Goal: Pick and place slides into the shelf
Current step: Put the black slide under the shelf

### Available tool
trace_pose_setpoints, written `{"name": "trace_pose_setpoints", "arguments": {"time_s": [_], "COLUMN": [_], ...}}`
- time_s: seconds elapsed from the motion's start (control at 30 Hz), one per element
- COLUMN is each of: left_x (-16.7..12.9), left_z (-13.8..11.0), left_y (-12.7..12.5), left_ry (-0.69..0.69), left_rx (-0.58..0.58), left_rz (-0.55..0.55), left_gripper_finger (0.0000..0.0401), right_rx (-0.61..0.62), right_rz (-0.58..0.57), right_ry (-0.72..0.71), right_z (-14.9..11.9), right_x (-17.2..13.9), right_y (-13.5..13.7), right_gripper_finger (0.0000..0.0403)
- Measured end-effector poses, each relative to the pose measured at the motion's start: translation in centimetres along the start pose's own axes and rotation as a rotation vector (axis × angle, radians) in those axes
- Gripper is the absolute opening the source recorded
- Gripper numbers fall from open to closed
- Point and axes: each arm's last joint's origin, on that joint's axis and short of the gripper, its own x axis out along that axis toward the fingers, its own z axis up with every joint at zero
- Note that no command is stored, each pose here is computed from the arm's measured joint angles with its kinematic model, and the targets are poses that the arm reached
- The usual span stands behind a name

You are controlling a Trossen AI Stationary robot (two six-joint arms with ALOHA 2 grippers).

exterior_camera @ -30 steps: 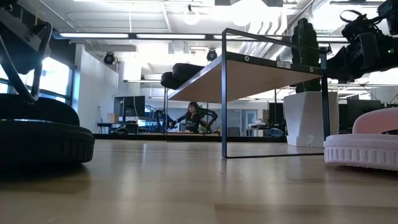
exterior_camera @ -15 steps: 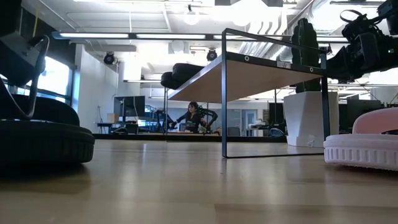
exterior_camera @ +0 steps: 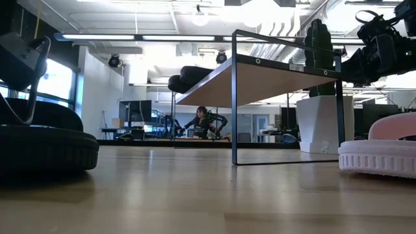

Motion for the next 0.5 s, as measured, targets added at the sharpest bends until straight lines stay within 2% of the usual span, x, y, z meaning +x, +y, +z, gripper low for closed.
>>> {"name": "trace_pose_setpoints", "arguments": {"time_s": [0.27, 0.37, 0.5], "left_x": [0.01, 0.01, 0.01], "left_z": [0.03, 0.06, -0.02], "left_y": [-0.02, 0.02, 0.38], "left_ry": [-0.008, -0.013, -0.011], "left_rx": [-0.004, -0.005, -0.01], "left_rz": [0.0, 0.005, 0.045], "left_gripper_finger": [0.021, 0.0223, 0.022], "right_rx": [0.0, 0.0, 0.0], "right_rz": [0.0, 0.0, 0.0], "right_ry": [0.0, 0.0, 0.0], "right_z": [0.0, 0.0, 0.0], "right_x": [0.0, 0.0, 0.0], "right_y": [0.0, 0.0, 0.0], "right_gripper_finger": [0.0, 0.0, 0.0]}}
